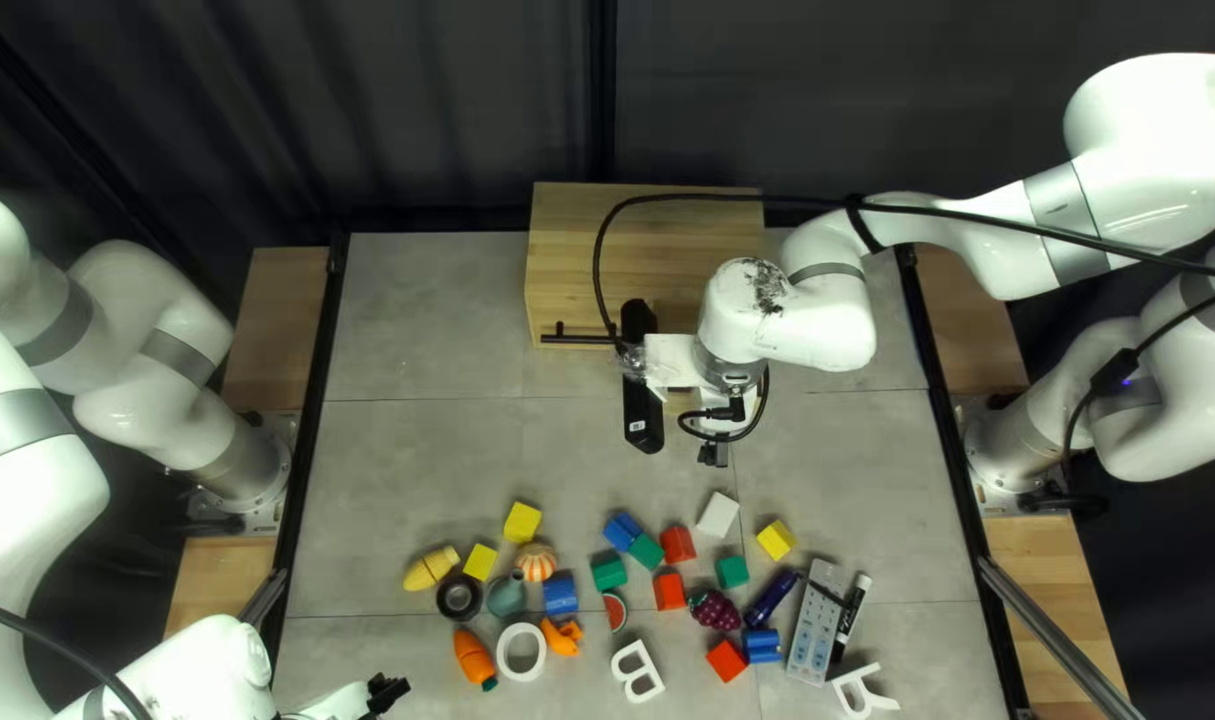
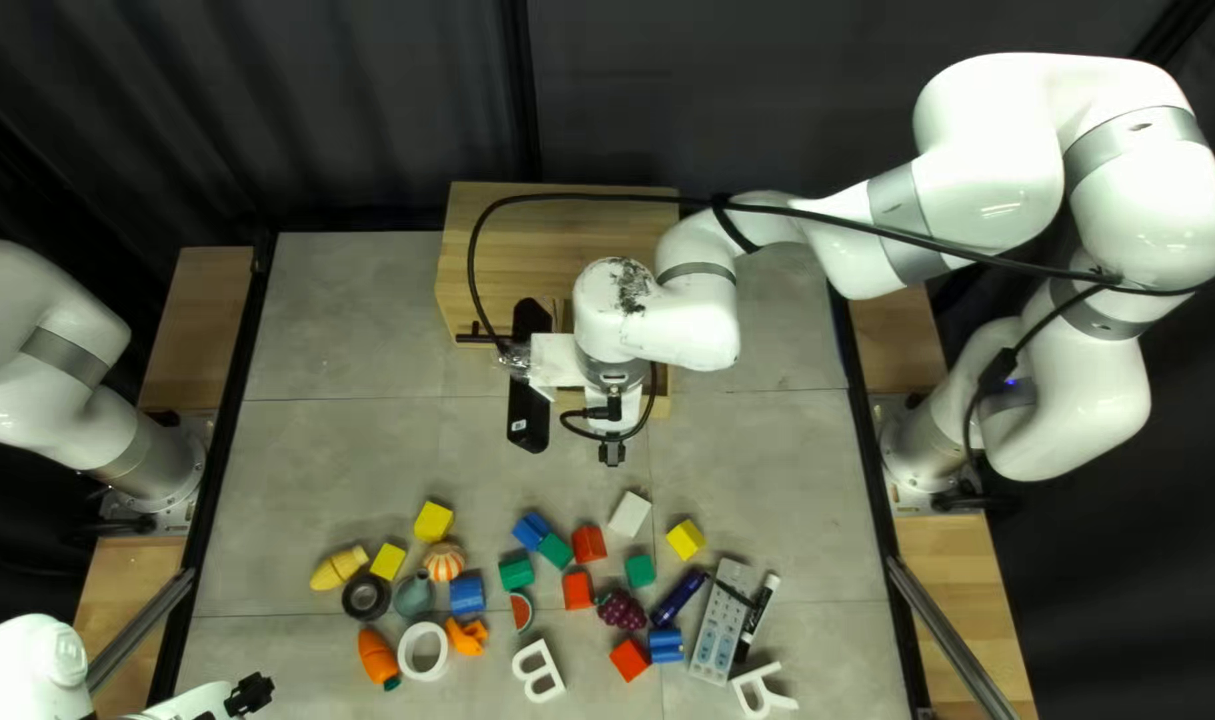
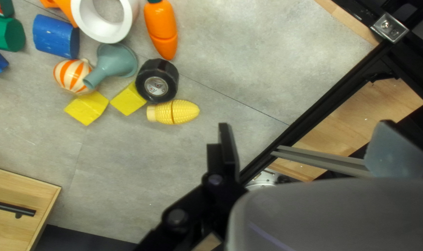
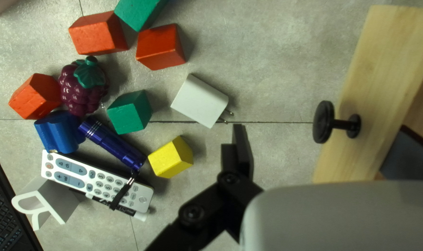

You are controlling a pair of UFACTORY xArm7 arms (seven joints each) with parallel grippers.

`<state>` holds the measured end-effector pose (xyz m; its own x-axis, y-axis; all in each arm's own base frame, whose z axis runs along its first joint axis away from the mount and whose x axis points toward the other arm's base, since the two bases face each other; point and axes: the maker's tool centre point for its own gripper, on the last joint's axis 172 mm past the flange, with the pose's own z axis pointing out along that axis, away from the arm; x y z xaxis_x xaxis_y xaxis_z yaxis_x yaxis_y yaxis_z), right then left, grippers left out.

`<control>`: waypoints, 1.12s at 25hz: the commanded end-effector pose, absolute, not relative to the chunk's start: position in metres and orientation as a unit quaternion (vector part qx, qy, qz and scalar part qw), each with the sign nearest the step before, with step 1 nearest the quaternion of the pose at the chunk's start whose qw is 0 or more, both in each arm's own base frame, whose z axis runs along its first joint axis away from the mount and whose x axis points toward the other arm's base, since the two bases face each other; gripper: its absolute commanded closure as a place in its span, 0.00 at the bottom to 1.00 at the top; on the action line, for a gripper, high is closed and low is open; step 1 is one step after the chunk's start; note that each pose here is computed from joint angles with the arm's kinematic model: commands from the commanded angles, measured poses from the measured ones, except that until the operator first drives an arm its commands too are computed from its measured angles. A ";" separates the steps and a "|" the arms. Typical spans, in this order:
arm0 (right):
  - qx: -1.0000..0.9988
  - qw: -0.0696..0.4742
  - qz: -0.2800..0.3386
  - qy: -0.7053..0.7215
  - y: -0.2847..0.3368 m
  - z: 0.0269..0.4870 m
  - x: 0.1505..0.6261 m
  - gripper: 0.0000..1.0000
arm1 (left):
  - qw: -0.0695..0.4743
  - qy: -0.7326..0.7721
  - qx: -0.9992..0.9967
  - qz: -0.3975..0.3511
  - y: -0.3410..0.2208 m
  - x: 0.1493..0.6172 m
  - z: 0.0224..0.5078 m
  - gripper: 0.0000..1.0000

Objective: Open drawers and place objects into drawer and close

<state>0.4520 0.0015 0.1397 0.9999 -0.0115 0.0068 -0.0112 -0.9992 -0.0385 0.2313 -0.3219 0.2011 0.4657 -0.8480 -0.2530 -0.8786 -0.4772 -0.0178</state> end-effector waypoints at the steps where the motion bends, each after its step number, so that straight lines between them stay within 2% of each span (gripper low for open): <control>1: -1.000 0.019 -0.004 0.004 0.003 0.140 0.452 0.00 | 0.073 0.506 -0.853 0.105 -0.322 0.231 0.201 0.00; 18: -1.000 0.014 -0.003 0.000 0.006 0.149 0.453 0.00 | 0.073 0.506 -0.853 0.105 -0.322 0.231 0.201 0.00; 28: -1.000 -0.021 0.003 0.005 -0.025 0.191 0.442 0.00 | 0.073 0.506 -0.853 0.105 -0.322 0.231 0.201 0.00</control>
